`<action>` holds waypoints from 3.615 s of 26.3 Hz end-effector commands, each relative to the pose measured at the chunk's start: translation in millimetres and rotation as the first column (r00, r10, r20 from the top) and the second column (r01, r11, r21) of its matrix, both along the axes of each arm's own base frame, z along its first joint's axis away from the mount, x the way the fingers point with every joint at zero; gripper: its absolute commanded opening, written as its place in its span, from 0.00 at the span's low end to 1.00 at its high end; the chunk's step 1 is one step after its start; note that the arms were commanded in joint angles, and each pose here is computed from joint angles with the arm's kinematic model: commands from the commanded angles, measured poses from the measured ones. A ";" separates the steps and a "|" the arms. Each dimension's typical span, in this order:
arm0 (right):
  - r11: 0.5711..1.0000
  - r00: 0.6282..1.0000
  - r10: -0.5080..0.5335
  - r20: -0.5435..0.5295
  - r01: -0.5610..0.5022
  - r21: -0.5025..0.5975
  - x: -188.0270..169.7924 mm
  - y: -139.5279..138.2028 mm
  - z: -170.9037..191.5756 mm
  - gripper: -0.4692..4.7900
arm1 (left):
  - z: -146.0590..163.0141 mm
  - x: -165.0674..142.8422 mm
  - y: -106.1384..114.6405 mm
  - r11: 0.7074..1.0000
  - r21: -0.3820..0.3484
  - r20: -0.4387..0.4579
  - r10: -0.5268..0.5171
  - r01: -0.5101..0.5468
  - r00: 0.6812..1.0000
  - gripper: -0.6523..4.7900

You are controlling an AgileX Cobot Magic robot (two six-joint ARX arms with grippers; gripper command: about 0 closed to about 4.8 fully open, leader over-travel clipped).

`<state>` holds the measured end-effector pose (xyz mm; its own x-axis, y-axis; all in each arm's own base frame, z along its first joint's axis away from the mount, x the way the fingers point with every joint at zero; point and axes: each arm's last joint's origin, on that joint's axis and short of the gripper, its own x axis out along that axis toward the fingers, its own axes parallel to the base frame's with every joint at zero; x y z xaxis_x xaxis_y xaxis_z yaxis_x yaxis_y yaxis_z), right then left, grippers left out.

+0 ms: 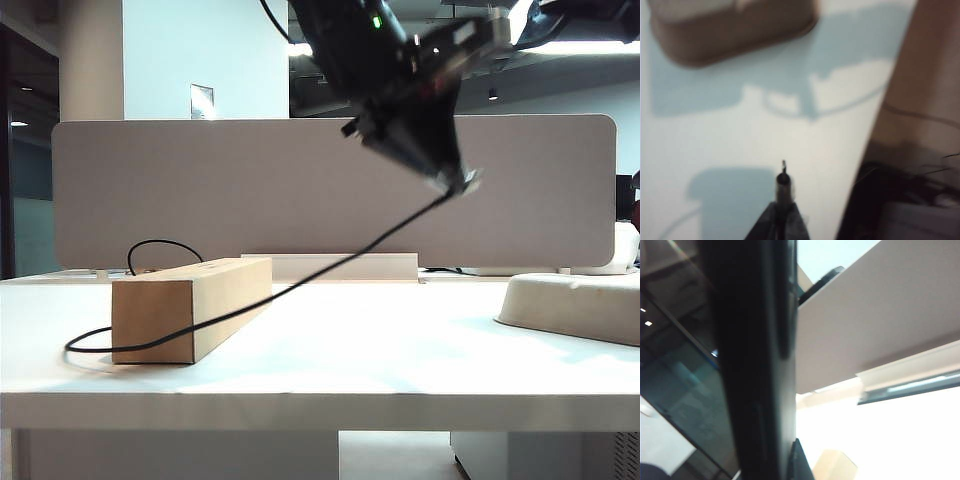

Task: Pick up the charging cable and the phone, plug the charging cable into the charging port on the phone, and finally place them back on the table.

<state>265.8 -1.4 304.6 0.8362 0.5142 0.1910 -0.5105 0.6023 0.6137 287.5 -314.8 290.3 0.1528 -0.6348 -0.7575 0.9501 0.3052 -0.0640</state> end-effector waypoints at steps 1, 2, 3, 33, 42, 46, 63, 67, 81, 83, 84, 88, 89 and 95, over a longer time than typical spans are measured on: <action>0.996 0.995 0.055 0.084 -0.060 0.065 -5.1 1.1 15.0 0.08 | 28.6 -0.8 10.3 0.975 -0.209 -0.063 -0.086 0.071 0.994 0.11; 0.995 0.993 0.068 0.091 -0.075 0.072 -5.8 1.4 16.3 0.08 | 31.8 -0.9 12.4 0.969 -0.233 -0.072 -0.106 0.086 0.992 0.11; 0.993 0.992 0.082 0.098 -0.090 0.079 -6.6 1.7 17.6 0.08 | 34.3 -0.8 14.4 0.963 -0.253 -0.079 -0.120 0.096 0.990 0.11; 0.912 0.916 0.394 0.069 -0.399 0.092 -16.2 10.1 24.3 0.08 | 55.0 45.7 59.5 0.710 -0.686 -0.313 -0.482 0.156 0.818 0.11; 0.901 0.905 0.420 0.068 -0.425 0.087 -16.6 15.6 24.2 0.08 | 52.2 48.5 54.2 0.702 -0.695 -0.319 -0.495 0.156 0.808 0.11; 0.896 0.900 0.432 0.065 -0.436 0.080 -16.9 15.9 24.1 0.08 | 50.4 50.1 54.5 0.704 -0.694 -0.323 -0.493 0.152 0.808 0.11; 0.896 0.900 0.432 0.065 -0.436 0.080 -16.9 15.8 24.1 0.08 | 45.7 58.5 58.6 0.714 -0.690 -0.345 -0.470 0.120 0.813 0.11; 0.897 0.900 0.431 0.066 -0.435 0.077 -16.8 15.8 23.9 0.08 | 46.9 59.1 58.3 0.710 -0.693 -0.339 -0.470 0.122 0.815 0.11; 0.913 0.916 0.392 0.079 -0.399 0.092 -15.8 15.0 24.4 0.08 | 47.0 58.9 58.1 0.716 -0.690 -0.361 -0.468 0.107 0.807 0.11; 0.912 0.916 0.394 0.079 -0.400 0.091 -15.9 15.0 24.4 0.08 | 47.0 58.9 58.1 0.716 -0.690 -0.360 -0.468 0.107 0.807 0.11; 0.912 0.915 0.395 0.078 -0.401 0.091 -15.9 15.0 24.3 0.08 | 47.1 59.0 58.1 0.717 -0.689 -0.360 -0.465 0.106 0.809 0.11; 0.911 0.915 0.395 0.075 -0.401 0.092 -15.7 15.1 24.1 0.08 | 47.1 59.1 58.0 0.717 -0.689 -0.358 -0.463 0.105 0.811 0.11; 0.911 0.915 0.397 0.072 -0.403 0.093 -15.7 15.1 23.8 0.08 | 47.0 58.8 57.6 0.717 -0.689 -0.358 -0.463 0.106 0.811 0.11; 0.905 0.908 0.413 0.067 -0.418 0.084 -16.0 15.5 23.6 0.08 | 50.1 60.6 56.6 0.716 -0.691 -0.349 -0.448 0.097 0.823 0.11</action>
<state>252.3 14.0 321.8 0.5518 0.7908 0.2648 -0.6983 0.2644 0.6652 347.8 -258.1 335.1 -0.3662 -0.9250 -0.1012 0.7601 -0.2346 -0.6060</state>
